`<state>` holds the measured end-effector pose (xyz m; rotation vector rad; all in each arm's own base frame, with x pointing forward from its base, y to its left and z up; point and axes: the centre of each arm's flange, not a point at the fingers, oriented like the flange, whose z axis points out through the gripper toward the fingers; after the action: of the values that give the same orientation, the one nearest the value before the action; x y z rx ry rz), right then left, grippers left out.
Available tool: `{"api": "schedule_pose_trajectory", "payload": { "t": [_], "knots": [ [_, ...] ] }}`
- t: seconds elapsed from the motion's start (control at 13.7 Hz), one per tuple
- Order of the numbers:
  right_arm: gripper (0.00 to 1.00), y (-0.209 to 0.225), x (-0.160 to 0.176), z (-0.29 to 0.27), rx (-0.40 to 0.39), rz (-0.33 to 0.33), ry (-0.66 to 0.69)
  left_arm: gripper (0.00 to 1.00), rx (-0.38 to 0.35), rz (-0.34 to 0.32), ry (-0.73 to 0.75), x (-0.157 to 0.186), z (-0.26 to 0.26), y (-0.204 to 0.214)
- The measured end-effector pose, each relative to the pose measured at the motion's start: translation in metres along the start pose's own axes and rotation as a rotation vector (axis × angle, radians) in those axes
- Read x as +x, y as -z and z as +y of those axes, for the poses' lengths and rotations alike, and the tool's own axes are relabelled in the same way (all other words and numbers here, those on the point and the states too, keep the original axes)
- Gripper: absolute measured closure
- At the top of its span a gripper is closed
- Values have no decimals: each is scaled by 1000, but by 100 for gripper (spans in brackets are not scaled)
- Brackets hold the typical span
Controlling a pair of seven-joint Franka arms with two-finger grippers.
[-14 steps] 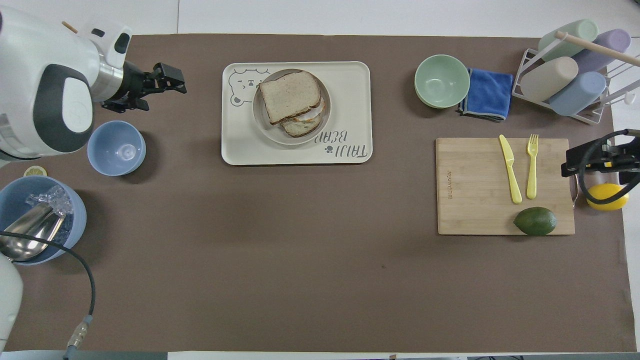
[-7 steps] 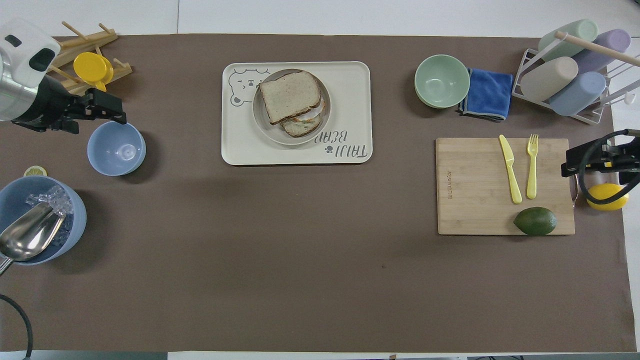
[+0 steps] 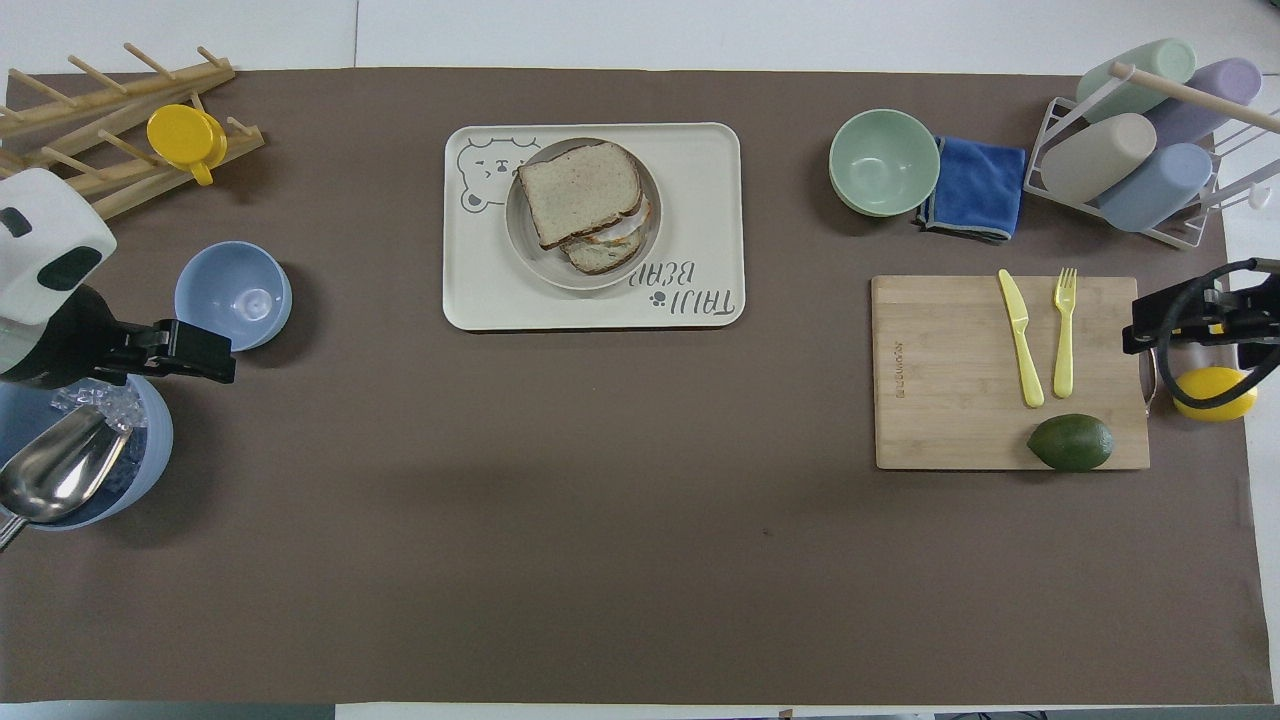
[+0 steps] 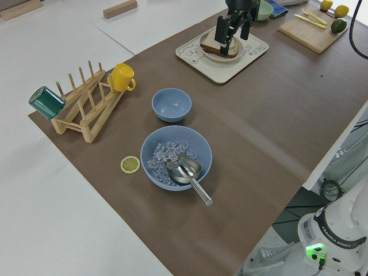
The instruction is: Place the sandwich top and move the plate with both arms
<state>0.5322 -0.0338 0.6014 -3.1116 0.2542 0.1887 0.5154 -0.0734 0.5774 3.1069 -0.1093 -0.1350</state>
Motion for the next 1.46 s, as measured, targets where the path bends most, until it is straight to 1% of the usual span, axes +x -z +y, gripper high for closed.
{"api": "schedule_pose_trajectory", "payload": {
  "t": [0.07,0.15,0.29,0.44,0.66,1.46],
  "knots": [
    [0,0,0,0,0,0,0,0,-1,33,-3,5,-1,-1],
    [0,0,0,0,0,0,0,0,-2,49,-7,10,-2,-3],
    [0,0,0,0,0,0,0,0,1,32,-14,13,-2,-10],
    [0,0,0,0,0,0,0,0,4,13,-22,9,2,1],
    [0,0,0,0,0,0,0,0,4,28,-26,6,4,25],
    [0,0,0,0,0,0,0,0,5,29,-25,8,3,24]
  ]
}}
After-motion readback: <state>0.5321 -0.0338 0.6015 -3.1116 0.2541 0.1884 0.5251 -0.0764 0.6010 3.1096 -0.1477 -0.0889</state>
